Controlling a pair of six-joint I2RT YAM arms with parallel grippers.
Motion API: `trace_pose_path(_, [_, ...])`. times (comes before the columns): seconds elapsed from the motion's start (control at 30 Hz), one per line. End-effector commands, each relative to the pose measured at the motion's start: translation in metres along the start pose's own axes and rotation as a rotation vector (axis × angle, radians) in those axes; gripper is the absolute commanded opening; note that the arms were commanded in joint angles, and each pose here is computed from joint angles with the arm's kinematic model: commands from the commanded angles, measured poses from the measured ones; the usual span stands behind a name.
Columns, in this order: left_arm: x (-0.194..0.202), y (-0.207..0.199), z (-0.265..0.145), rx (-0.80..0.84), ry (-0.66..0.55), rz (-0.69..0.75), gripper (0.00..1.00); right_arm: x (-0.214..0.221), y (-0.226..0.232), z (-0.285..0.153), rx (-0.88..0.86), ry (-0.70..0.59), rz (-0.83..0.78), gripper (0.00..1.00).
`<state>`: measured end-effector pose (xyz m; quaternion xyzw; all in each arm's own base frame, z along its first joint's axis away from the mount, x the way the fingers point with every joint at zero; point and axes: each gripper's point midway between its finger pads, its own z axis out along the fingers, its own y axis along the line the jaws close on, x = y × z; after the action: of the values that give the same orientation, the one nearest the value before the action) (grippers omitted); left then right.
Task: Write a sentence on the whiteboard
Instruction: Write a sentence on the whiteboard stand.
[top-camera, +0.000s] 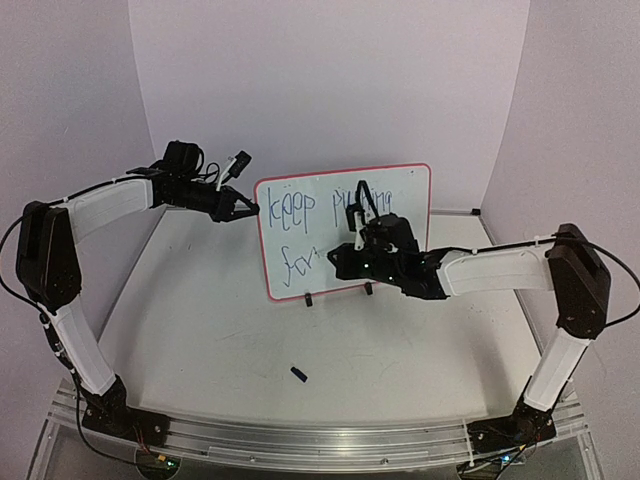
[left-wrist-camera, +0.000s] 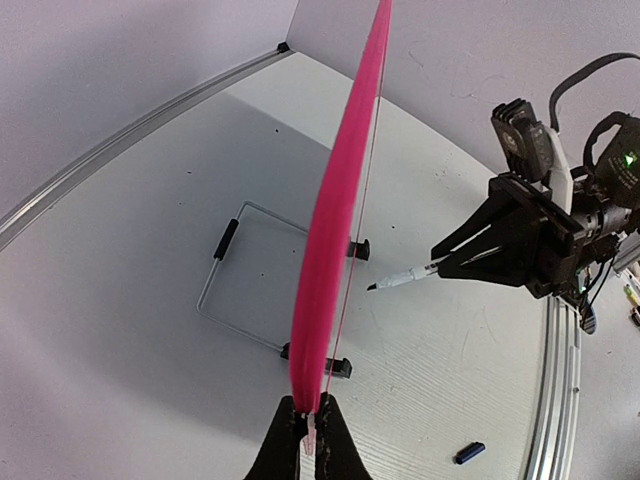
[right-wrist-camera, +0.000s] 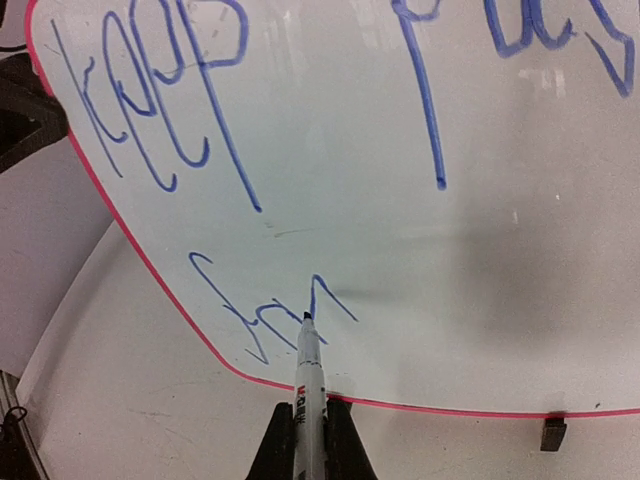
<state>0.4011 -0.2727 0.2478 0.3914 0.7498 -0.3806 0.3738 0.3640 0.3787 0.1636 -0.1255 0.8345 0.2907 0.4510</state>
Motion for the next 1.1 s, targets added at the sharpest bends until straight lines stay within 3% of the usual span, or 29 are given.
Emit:
trace_pose_path(0.0, [0.004, -0.013, -0.001, 0.013, 0.036, -0.002, 0.00, -0.022, 0.030, -0.015, -0.135, -0.034, -0.048, 0.00])
trace_pose_path(1.07, [0.006, -0.012, 0.001, 0.012, 0.042, -0.003, 0.00, 0.000, 0.011, 0.029, -0.019, 0.048, -0.011, 0.00])
